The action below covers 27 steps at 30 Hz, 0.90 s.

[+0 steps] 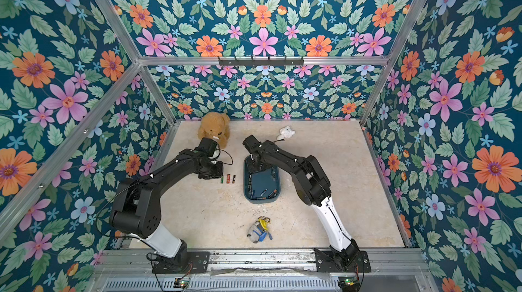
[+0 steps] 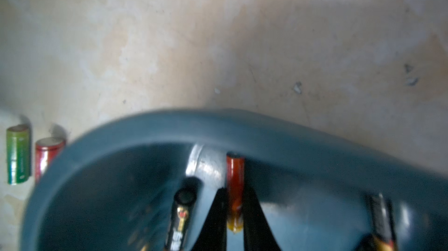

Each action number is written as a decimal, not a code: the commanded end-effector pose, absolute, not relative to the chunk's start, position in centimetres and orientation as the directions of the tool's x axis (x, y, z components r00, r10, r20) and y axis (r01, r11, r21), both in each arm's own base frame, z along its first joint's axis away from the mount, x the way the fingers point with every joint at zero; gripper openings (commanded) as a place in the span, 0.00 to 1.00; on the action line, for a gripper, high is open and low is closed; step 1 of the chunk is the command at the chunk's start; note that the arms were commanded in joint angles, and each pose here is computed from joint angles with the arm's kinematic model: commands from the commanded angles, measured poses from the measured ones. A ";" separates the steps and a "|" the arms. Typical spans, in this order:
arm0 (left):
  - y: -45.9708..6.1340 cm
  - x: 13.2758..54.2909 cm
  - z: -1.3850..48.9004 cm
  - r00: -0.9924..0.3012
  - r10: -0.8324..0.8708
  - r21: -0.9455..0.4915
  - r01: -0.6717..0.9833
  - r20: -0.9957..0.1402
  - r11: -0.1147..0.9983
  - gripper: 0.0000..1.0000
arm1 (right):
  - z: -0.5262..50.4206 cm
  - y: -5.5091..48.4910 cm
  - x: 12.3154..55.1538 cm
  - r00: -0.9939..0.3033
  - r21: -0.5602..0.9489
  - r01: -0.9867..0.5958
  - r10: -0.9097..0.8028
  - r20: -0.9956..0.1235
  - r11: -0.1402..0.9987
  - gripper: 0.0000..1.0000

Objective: Take the batteries out of the storage box
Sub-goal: Pick up the battery from the storage box, then place the battery at the center of the board.

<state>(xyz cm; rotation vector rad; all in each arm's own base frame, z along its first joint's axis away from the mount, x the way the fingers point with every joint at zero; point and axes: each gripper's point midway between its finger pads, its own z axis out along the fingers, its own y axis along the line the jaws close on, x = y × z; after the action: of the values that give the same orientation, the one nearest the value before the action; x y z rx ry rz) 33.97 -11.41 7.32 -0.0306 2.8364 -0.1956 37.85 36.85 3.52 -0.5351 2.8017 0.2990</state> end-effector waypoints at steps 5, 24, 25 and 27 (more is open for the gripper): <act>-11.3 34.0 7.9 -0.954 -0.048 -0.135 -0.008 -0.297 0.991 0.30 | 7.3 35.8 37.8 -0.889 0.145 -0.367 -0.301 -0.345 0.919 0.15; -12.3 34.8 8.0 -0.953 -0.047 -0.160 0.002 -0.300 0.987 0.30 | 13.7 19.7 37.6 -0.903 0.122 -0.134 -0.070 -0.425 0.983 0.15; -12.4 34.8 8.0 -0.953 -0.045 -0.162 0.005 -0.301 0.987 0.30 | 13.2 18.4 37.4 -0.907 0.115 -0.116 -0.058 -0.416 0.987 0.15; -12.5 34.9 8.0 -0.953 -0.042 -0.164 0.008 -0.300 0.986 0.30 | 11.9 16.0 36.7 -0.917 0.092 -0.085 -0.041 -0.396 0.992 0.15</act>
<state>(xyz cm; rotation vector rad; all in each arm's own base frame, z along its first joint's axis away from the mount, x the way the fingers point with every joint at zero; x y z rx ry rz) 34.91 -12.19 7.94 -0.0266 2.8191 -0.2191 37.09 18.04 12.61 -0.0973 2.7266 0.2014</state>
